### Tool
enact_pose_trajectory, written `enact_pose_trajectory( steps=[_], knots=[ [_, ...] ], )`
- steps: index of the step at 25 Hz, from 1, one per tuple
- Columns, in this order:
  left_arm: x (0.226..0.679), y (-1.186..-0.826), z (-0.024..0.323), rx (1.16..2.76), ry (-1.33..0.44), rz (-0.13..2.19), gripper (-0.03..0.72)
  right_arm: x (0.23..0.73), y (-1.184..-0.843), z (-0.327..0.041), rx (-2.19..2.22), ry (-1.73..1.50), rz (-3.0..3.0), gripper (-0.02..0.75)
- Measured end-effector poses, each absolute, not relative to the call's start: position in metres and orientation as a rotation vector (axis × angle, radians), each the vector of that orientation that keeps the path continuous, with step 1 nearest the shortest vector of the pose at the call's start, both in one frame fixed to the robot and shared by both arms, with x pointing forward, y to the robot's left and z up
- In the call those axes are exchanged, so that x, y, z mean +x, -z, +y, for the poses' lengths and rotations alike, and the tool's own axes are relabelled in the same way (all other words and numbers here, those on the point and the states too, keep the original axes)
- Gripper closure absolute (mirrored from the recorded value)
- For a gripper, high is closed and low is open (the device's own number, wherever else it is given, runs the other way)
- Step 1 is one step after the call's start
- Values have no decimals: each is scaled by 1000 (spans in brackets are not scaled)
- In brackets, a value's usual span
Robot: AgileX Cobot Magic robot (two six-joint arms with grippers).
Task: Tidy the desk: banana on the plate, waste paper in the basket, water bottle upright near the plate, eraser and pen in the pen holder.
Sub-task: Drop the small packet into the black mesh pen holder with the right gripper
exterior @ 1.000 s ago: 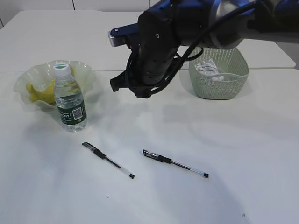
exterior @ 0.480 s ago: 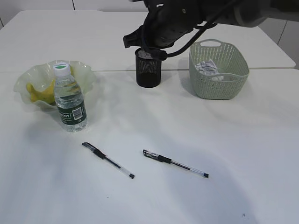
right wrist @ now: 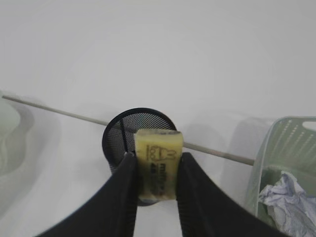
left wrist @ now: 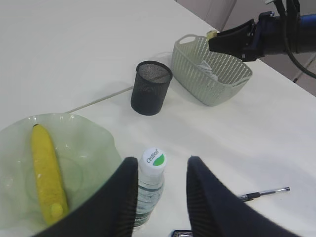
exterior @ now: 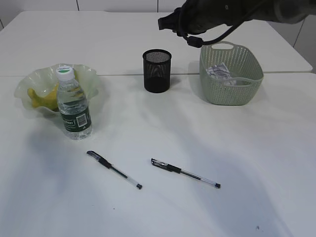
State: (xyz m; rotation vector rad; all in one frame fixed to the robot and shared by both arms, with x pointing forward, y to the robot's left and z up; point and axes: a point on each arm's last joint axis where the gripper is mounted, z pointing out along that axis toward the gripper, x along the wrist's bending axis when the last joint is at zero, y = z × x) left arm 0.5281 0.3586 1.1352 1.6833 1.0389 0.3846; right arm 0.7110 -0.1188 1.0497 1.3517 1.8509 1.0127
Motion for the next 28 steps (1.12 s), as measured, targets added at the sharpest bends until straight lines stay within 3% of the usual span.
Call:
enact_pose_trajectory(
  steps=[9, 28],
  knots=[
    [528, -1135, 359, 1681, -380, 1045, 459, 735, -1002, -115, 1299, -1090, 1834, 561],
    [530, -1135, 360, 1670, -403, 1064, 459, 764, -965, -131, 1361, -1365, 1617, 561]
  ],
)
